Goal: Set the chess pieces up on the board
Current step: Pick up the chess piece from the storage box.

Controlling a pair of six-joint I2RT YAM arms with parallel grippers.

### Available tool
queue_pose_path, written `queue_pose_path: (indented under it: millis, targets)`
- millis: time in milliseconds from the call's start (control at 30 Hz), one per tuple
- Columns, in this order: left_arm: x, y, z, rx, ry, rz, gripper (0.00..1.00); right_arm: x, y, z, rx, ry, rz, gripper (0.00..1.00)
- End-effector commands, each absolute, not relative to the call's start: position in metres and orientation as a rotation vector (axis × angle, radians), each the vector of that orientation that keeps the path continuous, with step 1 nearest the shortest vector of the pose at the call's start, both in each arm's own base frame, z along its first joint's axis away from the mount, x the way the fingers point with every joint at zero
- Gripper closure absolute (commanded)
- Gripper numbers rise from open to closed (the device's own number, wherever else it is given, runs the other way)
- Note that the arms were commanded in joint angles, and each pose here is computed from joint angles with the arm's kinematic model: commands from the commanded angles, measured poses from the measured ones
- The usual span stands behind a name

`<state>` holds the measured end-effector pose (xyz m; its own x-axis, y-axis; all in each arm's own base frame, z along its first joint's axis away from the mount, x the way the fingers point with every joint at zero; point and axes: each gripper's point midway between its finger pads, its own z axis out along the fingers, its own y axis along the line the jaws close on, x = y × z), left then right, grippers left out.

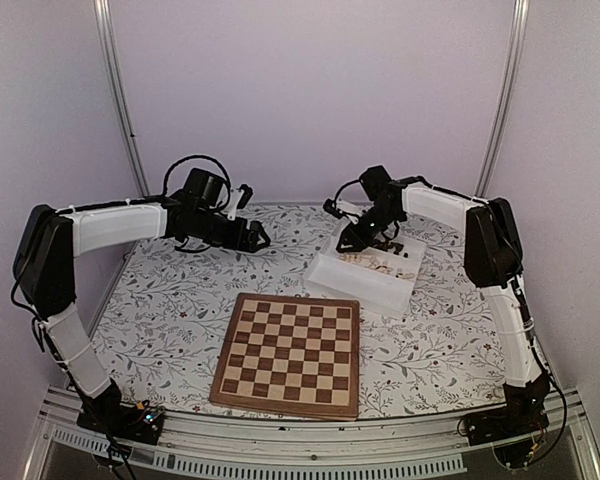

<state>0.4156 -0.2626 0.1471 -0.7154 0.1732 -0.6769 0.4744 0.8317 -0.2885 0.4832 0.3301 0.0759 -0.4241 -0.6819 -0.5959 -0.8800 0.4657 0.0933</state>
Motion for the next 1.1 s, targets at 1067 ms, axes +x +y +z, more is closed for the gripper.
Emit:
queue_pose_path:
  millis: [1067]
  targets:
    - [0.423, -0.26, 0.166, 0.456, 2.315, -0.67, 0.08, 0.468, 0.335, 0.174, -1.236, 2.11, 0.556, 0.98]
